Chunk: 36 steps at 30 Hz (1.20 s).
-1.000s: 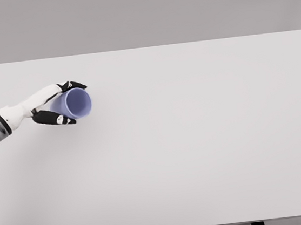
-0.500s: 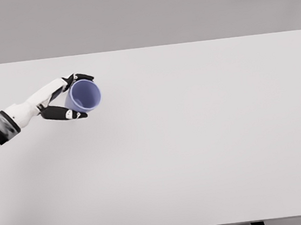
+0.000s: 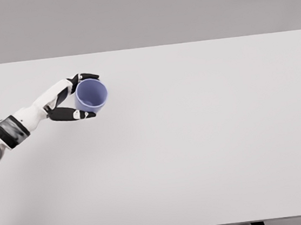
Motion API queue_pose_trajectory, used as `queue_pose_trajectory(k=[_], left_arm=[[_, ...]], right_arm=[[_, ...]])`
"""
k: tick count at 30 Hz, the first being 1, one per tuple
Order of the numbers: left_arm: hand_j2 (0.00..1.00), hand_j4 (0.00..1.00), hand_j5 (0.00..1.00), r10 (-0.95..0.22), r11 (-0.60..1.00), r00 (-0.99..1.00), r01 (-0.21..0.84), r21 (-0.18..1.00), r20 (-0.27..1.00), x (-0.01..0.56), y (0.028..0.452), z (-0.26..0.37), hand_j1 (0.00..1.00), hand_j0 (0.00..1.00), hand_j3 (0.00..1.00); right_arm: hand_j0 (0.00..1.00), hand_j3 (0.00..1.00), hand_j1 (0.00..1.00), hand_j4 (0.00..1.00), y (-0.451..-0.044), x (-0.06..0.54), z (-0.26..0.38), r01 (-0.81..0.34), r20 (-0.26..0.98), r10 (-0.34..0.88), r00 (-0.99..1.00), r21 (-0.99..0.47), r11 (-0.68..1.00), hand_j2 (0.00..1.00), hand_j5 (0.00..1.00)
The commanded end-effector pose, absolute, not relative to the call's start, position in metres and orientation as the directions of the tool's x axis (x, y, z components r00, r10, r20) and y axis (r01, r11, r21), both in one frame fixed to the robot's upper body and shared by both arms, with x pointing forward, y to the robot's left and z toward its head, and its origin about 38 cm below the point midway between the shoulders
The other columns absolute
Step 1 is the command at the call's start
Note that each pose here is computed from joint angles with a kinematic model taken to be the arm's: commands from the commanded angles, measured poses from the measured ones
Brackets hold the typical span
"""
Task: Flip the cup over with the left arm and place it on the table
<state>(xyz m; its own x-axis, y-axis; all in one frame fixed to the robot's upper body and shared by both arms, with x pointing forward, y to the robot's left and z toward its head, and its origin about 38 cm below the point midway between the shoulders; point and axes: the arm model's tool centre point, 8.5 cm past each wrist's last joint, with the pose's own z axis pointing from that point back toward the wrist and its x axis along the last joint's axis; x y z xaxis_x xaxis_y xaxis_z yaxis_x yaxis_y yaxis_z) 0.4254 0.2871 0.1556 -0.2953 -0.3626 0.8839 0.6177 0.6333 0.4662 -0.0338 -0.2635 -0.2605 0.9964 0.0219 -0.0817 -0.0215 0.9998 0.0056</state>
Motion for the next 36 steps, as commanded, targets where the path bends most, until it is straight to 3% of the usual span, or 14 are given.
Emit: queue_pose_trajectory(k=[1,13,16,26,29,36], left_arm=[[0.81,0.81,0.81,-0.337,0.648,-0.289,0.619,0.444,0.896,0.426,0.284,0.155,0.81,0.81,0.81],[0.84,0.84,0.84,-0.267,0.690,-0.258,0.622,0.371,0.929,0.422,0.280,0.147,0.84,0.84,0.84],[0.90,0.90,0.90,-0.267,0.690,-0.256,0.622,0.370,0.929,0.421,0.280,0.146,0.90,0.90,0.90],[0.91,0.91,0.91,-0.258,0.702,-0.237,0.619,0.351,0.936,0.422,0.280,0.138,0.91,0.91,0.91],[1.00,1.00,1.00,-0.261,0.702,-0.238,0.618,0.353,0.936,0.422,0.280,0.138,1.00,1.00,1.00],[1.00,1.00,1.00,-0.279,0.698,-0.241,0.614,0.369,0.930,0.422,0.283,0.139,1.00,1.00,1.00]], right_arm=[[1.00,1.00,1.00,1.00,-0.264,-0.034,-0.261,-0.022,-0.082,0.022,0.996,0.006,1.000,1.00,1.00],[1.00,1.00,1.00,1.00,-0.264,-0.034,-0.261,-0.022,-0.082,0.022,0.996,0.006,1.000,1.00,1.00],[1.00,1.00,1.00,1.00,-0.264,-0.034,-0.260,-0.022,-0.083,0.022,0.996,0.006,1.000,1.00,1.00],[1.00,1.00,1.00,1.00,-0.264,-0.034,-0.261,-0.022,-0.082,0.022,0.996,0.006,1.000,1.00,1.00],[1.00,1.00,1.00,1.00,-0.264,-0.034,-0.261,-0.022,-0.082,0.022,0.996,0.006,1.000,1.00,1.00],[1.00,1.00,1.00,1.00,-0.264,-0.034,-0.261,-0.022,-0.082,0.022,0.996,0.006,1.000,1.00,1.00]])
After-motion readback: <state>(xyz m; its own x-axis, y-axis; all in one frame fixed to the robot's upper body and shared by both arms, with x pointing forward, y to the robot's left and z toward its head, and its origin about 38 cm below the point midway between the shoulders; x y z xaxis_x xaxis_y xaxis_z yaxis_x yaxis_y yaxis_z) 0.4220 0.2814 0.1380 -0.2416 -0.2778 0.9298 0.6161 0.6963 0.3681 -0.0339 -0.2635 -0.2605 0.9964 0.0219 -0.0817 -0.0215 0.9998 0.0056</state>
